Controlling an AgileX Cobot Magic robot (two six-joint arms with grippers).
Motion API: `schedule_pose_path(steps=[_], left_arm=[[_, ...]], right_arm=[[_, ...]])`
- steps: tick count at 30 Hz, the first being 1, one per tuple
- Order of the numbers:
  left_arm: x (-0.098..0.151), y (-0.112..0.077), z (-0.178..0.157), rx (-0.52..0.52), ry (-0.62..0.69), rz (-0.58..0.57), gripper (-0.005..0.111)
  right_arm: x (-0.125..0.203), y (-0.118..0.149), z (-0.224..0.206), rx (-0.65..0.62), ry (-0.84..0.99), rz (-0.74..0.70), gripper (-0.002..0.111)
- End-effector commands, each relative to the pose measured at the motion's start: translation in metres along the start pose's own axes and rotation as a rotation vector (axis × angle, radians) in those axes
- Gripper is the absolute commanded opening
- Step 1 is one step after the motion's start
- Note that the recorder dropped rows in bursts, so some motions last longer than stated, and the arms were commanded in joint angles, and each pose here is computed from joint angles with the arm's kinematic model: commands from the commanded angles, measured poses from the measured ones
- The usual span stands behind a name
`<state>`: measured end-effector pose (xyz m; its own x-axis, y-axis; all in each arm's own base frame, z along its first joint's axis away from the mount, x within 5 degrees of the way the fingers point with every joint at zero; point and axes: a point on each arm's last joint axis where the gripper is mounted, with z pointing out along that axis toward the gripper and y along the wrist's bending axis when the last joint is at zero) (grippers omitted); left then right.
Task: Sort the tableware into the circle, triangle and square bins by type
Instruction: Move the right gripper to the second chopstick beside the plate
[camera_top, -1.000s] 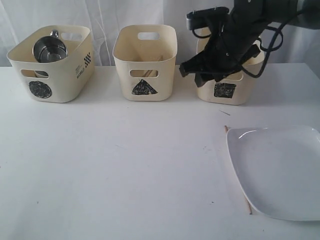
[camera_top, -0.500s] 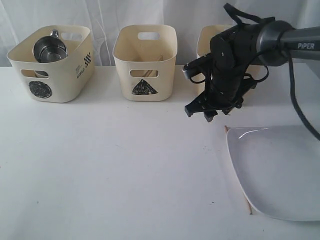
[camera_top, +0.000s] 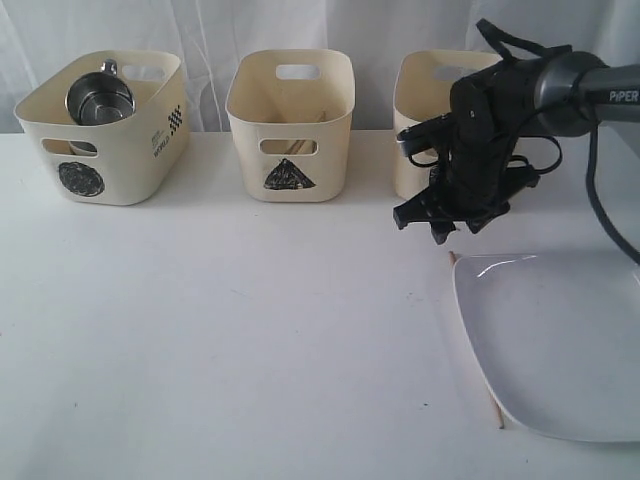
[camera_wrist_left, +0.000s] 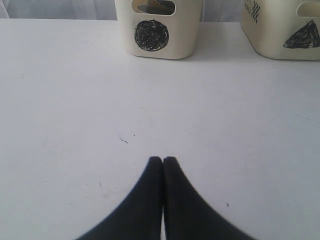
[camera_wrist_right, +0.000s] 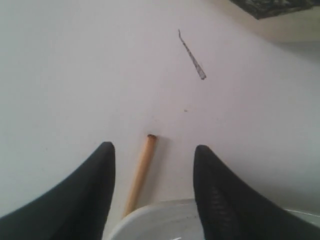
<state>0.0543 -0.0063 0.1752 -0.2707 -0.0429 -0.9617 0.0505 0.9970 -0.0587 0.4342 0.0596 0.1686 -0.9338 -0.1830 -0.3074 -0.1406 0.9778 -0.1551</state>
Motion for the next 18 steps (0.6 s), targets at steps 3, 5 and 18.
schedule_pose_path(steps=[3, 5, 18], left_arm=[[0.001, 0.0, 0.0, 0.0, -0.002, -0.011, 0.0], [0.001, 0.0, 0.0, 0.0, -0.002, -0.011, 0.0], [0.001, 0.0, 0.0, 0.0, -0.002, -0.011, 0.0]], right_arm=[[0.002, 0.0, 0.014, -0.012, 0.013, 0.019, 0.047], [0.004, 0.001, 0.02, -0.013, 0.028, 0.017, 0.047], [0.007, 0.003, 0.033, -0.015, 0.051, 0.032, 0.044]])
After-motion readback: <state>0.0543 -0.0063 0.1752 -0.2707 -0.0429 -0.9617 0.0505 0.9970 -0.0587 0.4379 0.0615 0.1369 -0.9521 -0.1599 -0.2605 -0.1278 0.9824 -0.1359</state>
